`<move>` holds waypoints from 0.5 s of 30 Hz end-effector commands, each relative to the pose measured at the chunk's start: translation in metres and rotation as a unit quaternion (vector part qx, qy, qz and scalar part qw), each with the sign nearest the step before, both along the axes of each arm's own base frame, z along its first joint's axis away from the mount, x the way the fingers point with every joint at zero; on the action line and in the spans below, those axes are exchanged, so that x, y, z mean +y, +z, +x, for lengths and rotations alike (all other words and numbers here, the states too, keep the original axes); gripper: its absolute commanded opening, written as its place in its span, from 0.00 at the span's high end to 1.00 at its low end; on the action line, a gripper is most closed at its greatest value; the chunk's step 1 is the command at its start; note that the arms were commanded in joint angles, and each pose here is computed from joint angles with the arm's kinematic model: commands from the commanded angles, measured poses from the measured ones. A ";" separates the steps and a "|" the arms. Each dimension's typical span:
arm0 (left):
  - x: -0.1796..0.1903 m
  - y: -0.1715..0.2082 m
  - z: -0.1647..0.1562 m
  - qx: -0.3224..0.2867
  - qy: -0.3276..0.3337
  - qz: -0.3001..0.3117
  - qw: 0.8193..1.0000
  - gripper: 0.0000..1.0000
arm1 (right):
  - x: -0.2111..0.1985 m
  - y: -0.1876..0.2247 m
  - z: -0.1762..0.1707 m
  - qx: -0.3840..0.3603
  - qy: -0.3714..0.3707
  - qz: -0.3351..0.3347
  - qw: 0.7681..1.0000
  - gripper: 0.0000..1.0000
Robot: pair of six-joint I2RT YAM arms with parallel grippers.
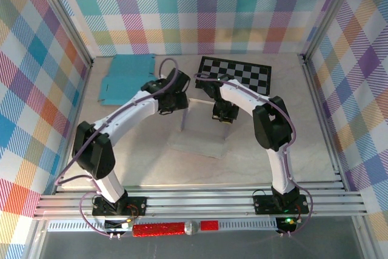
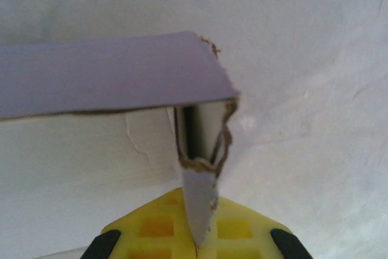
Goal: Fold the paper box
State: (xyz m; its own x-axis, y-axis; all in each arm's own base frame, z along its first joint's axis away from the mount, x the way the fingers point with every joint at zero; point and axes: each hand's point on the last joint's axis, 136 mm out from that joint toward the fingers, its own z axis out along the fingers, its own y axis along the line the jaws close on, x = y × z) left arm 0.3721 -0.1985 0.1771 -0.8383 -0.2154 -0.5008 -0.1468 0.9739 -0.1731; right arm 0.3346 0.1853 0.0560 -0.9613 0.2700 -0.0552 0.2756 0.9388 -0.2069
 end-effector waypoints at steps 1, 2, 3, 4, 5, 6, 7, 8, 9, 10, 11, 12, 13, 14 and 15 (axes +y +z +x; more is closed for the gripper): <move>0.031 0.003 -0.013 0.027 0.028 0.000 0.999 0.48 | 0.001 -0.004 -0.030 0.062 -0.086 0.012 0.994 1.00; 0.038 0.004 -0.015 0.030 0.035 -0.002 0.999 0.48 | 0.002 -0.003 -0.033 0.068 -0.102 0.017 0.992 1.00; 0.046 0.004 -0.017 0.033 0.043 -0.002 0.999 0.49 | 0.003 -0.003 -0.037 0.076 -0.124 0.023 0.989 1.00; 0.054 0.004 -0.019 0.034 0.051 0.000 0.998 0.49 | 0.006 -0.002 -0.041 0.084 -0.145 0.030 0.985 1.00; 0.061 0.004 -0.022 0.035 0.057 0.004 0.998 0.49 | 0.008 -0.002 -0.045 0.095 -0.163 0.036 0.981 1.00; 0.069 0.004 -0.025 0.035 0.064 0.007 0.997 0.50 | 0.010 -0.003 -0.050 0.105 -0.183 0.041 0.977 1.00; 0.077 0.003 -0.028 0.036 0.072 0.009 0.997 0.51 | 0.012 -0.004 -0.054 0.114 -0.201 0.044 0.972 1.00; 0.085 0.000 -0.032 0.041 0.081 0.011 0.996 0.51 | 0.015 -0.006 -0.059 0.126 -0.219 0.051 0.966 1.00; 0.095 -0.001 -0.036 0.043 0.093 0.015 0.995 0.52 | 0.019 -0.009 -0.064 0.138 -0.240 0.059 0.959 1.00; 0.104 -0.003 -0.040 0.046 0.103 0.020 0.993 0.53 | 0.022 -0.010 -0.067 0.148 -0.254 0.063 0.954 1.00; 0.113 -0.003 -0.044 0.046 0.113 0.022 0.992 0.54 | 0.024 -0.011 -0.072 0.157 -0.272 0.066 0.947 1.00; 0.121 -0.006 -0.048 0.048 0.123 0.022 0.991 0.55 | 0.026 -0.011 -0.075 0.162 -0.287 0.067 0.942 1.00; 0.127 -0.008 -0.052 0.051 0.129 0.020 0.990 0.55 | 0.028 -0.011 -0.075 0.163 -0.297 0.071 0.938 1.00; 0.131 -0.013 -0.056 0.056 0.133 0.016 0.989 0.56 | 0.029 -0.010 -0.077 0.166 -0.307 0.072 0.934 1.00; 0.132 -0.016 -0.060 0.060 0.134 0.012 0.989 0.57 | 0.031 -0.009 -0.078 0.170 -0.322 0.073 0.929 1.00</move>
State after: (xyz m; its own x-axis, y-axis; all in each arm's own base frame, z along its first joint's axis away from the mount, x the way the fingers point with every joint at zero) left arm 0.3292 -0.0794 0.1645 -0.8051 -0.4030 -0.4352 -0.3901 0.9125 -0.1233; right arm 0.2713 0.2083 0.0415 -0.6948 0.6761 0.2454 0.6413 0.7368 -0.2141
